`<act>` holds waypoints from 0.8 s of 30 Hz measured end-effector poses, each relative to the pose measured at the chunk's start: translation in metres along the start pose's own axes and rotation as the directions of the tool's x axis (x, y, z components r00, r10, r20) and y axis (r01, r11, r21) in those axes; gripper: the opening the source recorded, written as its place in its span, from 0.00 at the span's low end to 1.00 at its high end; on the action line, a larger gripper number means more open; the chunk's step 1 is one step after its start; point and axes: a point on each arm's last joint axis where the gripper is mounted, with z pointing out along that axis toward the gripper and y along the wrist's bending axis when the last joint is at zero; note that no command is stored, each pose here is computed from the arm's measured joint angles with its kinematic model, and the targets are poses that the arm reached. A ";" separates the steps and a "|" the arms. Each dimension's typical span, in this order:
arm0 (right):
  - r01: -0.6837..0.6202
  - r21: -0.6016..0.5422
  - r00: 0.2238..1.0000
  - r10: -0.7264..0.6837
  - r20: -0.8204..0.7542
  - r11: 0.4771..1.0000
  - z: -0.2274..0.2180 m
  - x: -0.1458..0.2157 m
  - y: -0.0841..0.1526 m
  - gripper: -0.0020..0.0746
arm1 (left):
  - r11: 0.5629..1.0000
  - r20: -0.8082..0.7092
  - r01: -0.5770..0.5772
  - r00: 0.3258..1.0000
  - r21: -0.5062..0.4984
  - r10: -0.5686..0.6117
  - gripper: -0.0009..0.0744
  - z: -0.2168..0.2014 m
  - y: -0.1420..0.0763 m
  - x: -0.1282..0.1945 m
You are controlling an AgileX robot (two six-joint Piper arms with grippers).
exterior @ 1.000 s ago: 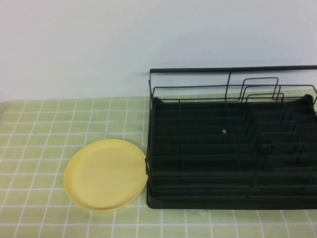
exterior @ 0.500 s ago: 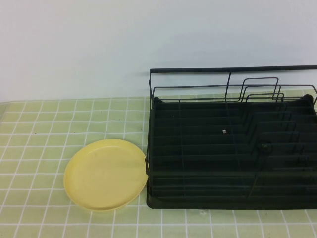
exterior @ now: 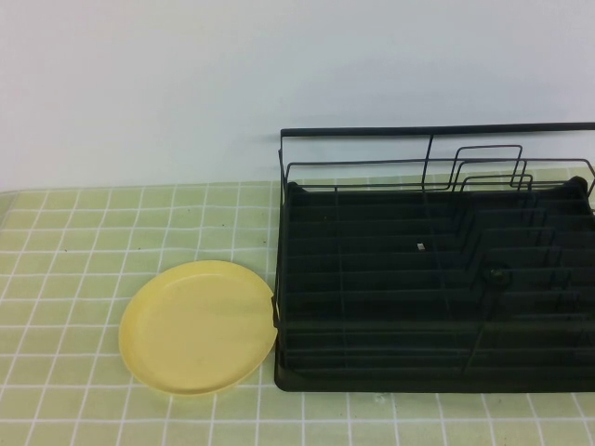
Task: Place plate on rack
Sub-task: 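Reach the gripper toward the yellow plate on the table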
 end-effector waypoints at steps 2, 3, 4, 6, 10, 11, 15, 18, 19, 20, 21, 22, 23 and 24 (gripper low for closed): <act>0.004 0.000 1.000 -0.004 0.000 1.000 0.000 0.000 0.000 0.02 | 0.998 -0.077 0.033 0.996 -0.044 -0.036 0.01 0.003 0.006 -0.009; 0.004 0.000 1.000 -0.004 0.000 1.000 0.000 0.000 0.000 0.02 | 0.997 -0.130 0.029 0.991 -0.069 -0.038 0.01 0.004 0.009 -0.012; 0.008 -0.002 1.000 -0.008 -0.001 1.000 0.000 -0.002 0.000 0.02 | 0.995 -0.186 0.024 0.982 -0.093 -0.041 0.01 0.003 0.011 -0.013; 0.008 -0.002 1.000 -0.008 0.001 1.000 0.002 -0.007 -0.001 0.02 | 0.992 -0.295 0.002 0.955 -0.124 -0.039 0.01 0.001 0.014 -0.007; 0.067 -0.033 0.994 -0.069 -0.082 0.997 0.007 -0.026 -0.001 0.02 | 0.988 -0.434 -0.005 0.899 -0.153 -0.063 0.01 -0.005 0.016 0.014; 0.090 -0.042 0.989 -0.094 -0.110 0.995 0.008 -0.032 -0.002 0.02 | 0.986 -0.465 0.021 0.880 -0.167 -0.097 0.01 -0.008 0.015 0.022; 0.134 -0.065 0.964 -0.145 -0.222 0.989 0.014 -0.050 -0.005 0.02 | 0.976 -0.486 0.090 0.856 -0.200 -0.178 0.01 -0.008 0.014 0.027; 0.127 -0.089 0.923 -0.150 -0.354 0.988 0.019 -0.050 -0.006 0.02 | 0.960 -0.541 0.140 0.802 -0.241 -0.253 0.01 -0.003 0.015 0.021; 0.124 -0.100 0.902 -0.154 -0.403 0.987 0.020 -0.046 -0.006 0.02 | 0.955 -0.566 0.158 0.776 -0.253 -0.278 0.01 0.000 0.015 0.020; 0.116 -0.110 0.881 -0.153 -0.448 0.987 0.022 -0.041 -0.005 0.02 | 0.951 -0.592 0.165 0.751 -0.260 -0.292 0.01 0.004 0.016 0.016; 0.101 -0.119 0.857 -0.147 -0.494 0.988 0.024 -0.036 -0.005 0.02 | 0.950 -0.621 0.168 0.724 -0.263 -0.300 0.01 0.009 0.016 0.013; 0.084 -0.125 0.832 -0.139 -0.537 0.989 0.026 -0.031 -0.004 0.02 | 0.950 -0.645 0.168 0.701 -0.265 -0.304 0.01 0.013 0.016 0.010; 0.070 -0.131 0.811 -0.133 -0.569 0.989 0.028 -0.027 -0.003 0.02 | 0.950 -0.678 0.167 0.667 -0.265 -0.307 0.01 0.019 0.017 0.007; 0.055 -0.133 0.794 -0.124 -0.596 0.990 0.030 -0.023 -0.002 0.02 | 0.948 -0.722 0.168 0.616 -0.270 -0.315 0.01 0.024 0.017 0.006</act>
